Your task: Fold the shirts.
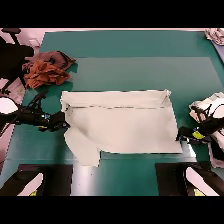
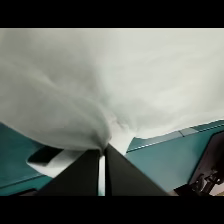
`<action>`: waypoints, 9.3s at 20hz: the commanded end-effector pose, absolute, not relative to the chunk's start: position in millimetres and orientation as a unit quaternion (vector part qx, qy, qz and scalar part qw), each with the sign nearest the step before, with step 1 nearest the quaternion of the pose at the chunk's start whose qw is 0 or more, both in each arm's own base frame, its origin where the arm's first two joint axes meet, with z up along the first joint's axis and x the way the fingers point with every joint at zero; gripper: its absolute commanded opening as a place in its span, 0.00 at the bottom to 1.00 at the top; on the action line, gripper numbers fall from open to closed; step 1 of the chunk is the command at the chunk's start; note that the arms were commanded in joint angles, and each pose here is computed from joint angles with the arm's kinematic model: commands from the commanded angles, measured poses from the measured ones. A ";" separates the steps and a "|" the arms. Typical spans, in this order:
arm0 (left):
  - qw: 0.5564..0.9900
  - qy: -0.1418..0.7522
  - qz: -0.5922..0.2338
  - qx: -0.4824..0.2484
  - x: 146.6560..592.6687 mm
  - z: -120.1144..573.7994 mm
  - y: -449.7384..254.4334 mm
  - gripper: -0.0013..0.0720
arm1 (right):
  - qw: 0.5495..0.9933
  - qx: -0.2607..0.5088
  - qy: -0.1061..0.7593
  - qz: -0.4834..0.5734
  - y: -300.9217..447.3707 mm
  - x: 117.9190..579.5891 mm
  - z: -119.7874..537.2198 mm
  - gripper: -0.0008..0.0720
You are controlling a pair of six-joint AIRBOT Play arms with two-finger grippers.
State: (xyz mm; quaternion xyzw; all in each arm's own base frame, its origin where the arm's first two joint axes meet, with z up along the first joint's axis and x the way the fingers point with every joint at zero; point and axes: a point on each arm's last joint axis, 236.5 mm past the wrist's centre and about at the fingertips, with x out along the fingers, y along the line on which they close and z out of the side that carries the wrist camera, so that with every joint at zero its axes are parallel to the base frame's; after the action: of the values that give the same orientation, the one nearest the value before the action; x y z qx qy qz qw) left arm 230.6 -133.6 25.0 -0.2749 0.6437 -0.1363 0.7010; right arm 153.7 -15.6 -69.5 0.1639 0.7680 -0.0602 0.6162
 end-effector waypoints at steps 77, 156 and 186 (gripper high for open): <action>0.848 0.489 -0.113 -0.172 444.9 98.3 -108.5 0.50 | 0.770 0.265 0.578 0.042 -44.0 434.7 -2.5 0.98; 0.831 0.555 0.035 -0.010 383.7 169.5 -46.8 0.50 | 0.572 0.569 0.522 0.276 568.9 420.8 39.3 0.47; 0.809 0.587 0.035 0.002 367.0 163.4 -43.7 0.50 | 0.619 0.429 0.526 0.396 431.6 439.1 -28.7 0.50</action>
State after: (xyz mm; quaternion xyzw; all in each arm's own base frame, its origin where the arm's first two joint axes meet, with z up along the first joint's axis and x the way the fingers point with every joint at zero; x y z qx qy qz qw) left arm 368.2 -44.3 163.2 0.0035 0.5850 0.0330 0.8103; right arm 442.1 379.3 -54.2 0.3963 0.5679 0.3501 0.6308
